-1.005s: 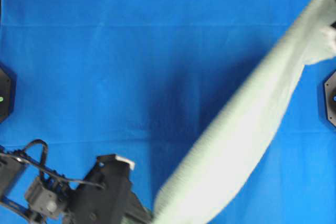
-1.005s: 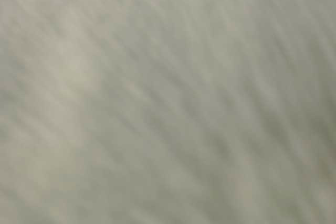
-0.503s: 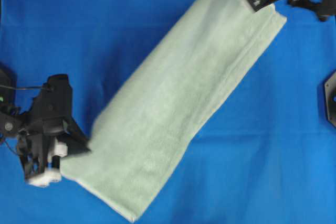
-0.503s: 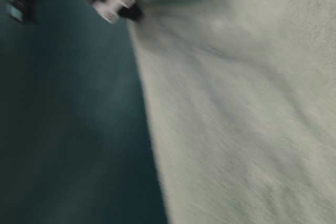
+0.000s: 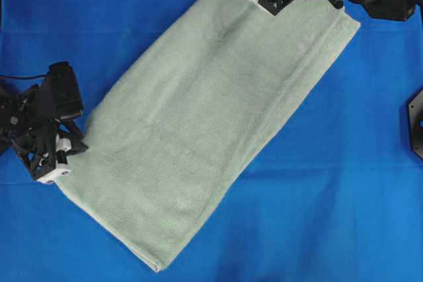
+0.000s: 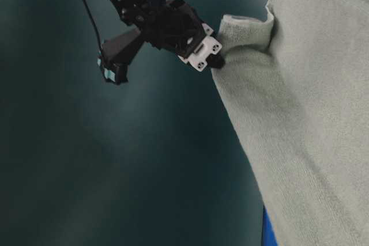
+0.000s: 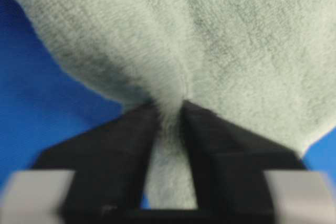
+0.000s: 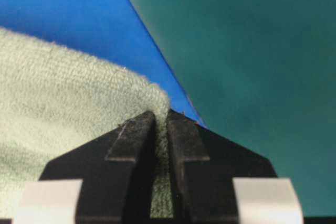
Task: Fold a bath towel.
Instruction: 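Lay the towel down diagonally and open the left gripper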
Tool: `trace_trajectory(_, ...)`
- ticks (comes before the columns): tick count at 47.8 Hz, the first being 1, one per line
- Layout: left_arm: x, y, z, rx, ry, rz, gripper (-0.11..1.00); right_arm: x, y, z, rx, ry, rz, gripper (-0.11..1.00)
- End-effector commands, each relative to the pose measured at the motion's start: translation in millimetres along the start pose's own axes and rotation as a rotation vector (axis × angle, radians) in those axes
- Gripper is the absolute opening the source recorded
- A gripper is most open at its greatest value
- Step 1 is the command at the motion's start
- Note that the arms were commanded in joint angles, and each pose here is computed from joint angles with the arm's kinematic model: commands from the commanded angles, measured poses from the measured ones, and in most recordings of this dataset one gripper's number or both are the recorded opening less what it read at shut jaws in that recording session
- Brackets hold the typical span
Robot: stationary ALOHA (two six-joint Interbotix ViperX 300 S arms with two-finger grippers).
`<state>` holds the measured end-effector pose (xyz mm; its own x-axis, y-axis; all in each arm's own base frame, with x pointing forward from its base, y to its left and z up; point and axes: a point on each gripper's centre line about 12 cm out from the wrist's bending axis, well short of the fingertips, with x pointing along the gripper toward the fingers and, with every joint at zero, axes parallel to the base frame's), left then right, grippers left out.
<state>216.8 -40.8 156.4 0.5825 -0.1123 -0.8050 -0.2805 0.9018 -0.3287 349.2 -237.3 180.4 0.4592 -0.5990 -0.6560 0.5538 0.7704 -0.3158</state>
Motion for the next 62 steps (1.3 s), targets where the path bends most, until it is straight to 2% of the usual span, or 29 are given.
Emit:
trace_trajectory(1, -4.5, -1.5, 4.8, 0.001, -0.029, -0.014, 0.29, -4.5, -7.6, 17.6, 0.0, -0.056, 0.0, 0.11)
trace_trajectory(9, -12.7, -2.0, 5.6, 0.026, -0.052, -0.027, 0.76, -5.5, -15.7, 24.2, -0.016, -0.082, -0.011, 0.56)
trace_trajectory(11, -16.3, -1.5, 5.4, 0.034, -0.059, -0.03, 0.82, -7.6, -20.1, 25.7, -0.026, -0.089, -0.023, 0.65)
trace_trajectory(13, -20.2, -0.7, 5.6, 0.042, -0.066, -0.03, 0.82, -10.8, -23.0, 27.4, -0.028, -0.097, -0.03, 0.69)
trace_trajectory(17, -30.3, 5.3, 4.8, 0.047, -0.087, -0.023, 0.8, -20.0, -29.7, 30.2, -0.021, -0.116, -0.041, 0.66)
trace_trajectory(25, -54.6, 14.4, 8.7, 0.024, -0.185, -0.037, 0.79, -44.5, -36.3, 23.3, 0.009, -0.136, -0.045, 0.66)
trace_trajectory(30, -63.7, 14.1, 10.1, 0.043, -0.232, -0.056, 0.79, -50.9, -35.8, 4.2, 0.064, -0.1, -0.03, 0.66)
trace_trajectory(38, -56.7, 16.5, 6.8, 0.061, -0.211, -0.042, 0.79, -43.0, -41.5, -33.0, 0.165, 0.001, -0.025, 0.66)
trace_trajectory(41, -52.6, 16.3, 6.9, 0.063, -0.2, -0.038, 0.79, -36.8, -44.8, -44.1, 0.183, 0.03, -0.025, 0.66)
trace_trajectory(46, -44.8, 13.6, 7.7, 0.095, -0.186, -0.038, 0.79, -19.7, -49.8, -59.0, 0.202, 0.07, -0.02, 0.66)
trace_trajectory(54, -30.8, 6.6, 6.7, 0.196, -0.149, -0.039, 0.79, 11.8, -55.3, -75.4, 0.232, 0.102, 0.014, 0.66)
trace_trajectory(62, -25.3, 5.9, 7.0, 0.238, -0.128, -0.028, 0.79, 36.7, -49.0, -88.4, 0.239, 0.129, 0.058, 0.66)
